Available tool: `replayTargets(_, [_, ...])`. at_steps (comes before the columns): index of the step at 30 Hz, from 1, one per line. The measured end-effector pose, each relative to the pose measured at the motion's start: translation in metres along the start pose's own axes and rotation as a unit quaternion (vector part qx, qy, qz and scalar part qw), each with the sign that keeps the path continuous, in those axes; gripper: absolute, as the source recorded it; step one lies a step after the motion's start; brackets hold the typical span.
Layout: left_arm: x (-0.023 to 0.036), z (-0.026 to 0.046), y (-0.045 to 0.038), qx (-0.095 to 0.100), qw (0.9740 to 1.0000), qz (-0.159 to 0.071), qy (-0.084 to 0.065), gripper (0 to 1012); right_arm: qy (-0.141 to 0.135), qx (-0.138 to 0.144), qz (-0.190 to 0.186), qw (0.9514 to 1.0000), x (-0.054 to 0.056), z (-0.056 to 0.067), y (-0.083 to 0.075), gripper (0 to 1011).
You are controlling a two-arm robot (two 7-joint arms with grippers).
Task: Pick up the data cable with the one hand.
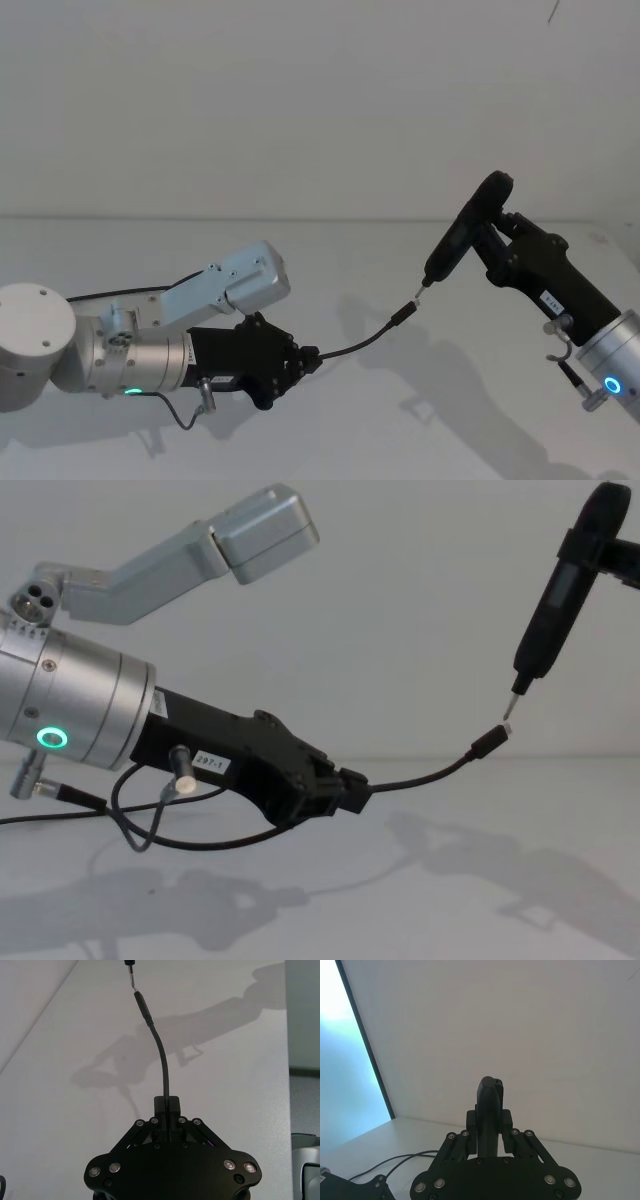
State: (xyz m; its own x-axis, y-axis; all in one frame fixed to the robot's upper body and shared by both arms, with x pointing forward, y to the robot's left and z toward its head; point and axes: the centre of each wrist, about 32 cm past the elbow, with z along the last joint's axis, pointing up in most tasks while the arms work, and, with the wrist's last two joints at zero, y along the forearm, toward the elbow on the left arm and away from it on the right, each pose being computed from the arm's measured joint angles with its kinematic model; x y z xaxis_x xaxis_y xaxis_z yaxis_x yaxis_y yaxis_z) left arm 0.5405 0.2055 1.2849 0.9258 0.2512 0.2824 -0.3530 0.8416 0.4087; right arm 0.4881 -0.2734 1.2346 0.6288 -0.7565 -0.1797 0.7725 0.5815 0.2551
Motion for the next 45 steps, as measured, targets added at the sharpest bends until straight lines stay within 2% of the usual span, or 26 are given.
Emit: replayTargets(45, [0.0000,0.0000,0.0000,0.000,1.0000,0.000,0.000,43,-0.007,-0.002,0.006,1.0000,-0.0033,-0.0001,0.0009,279])
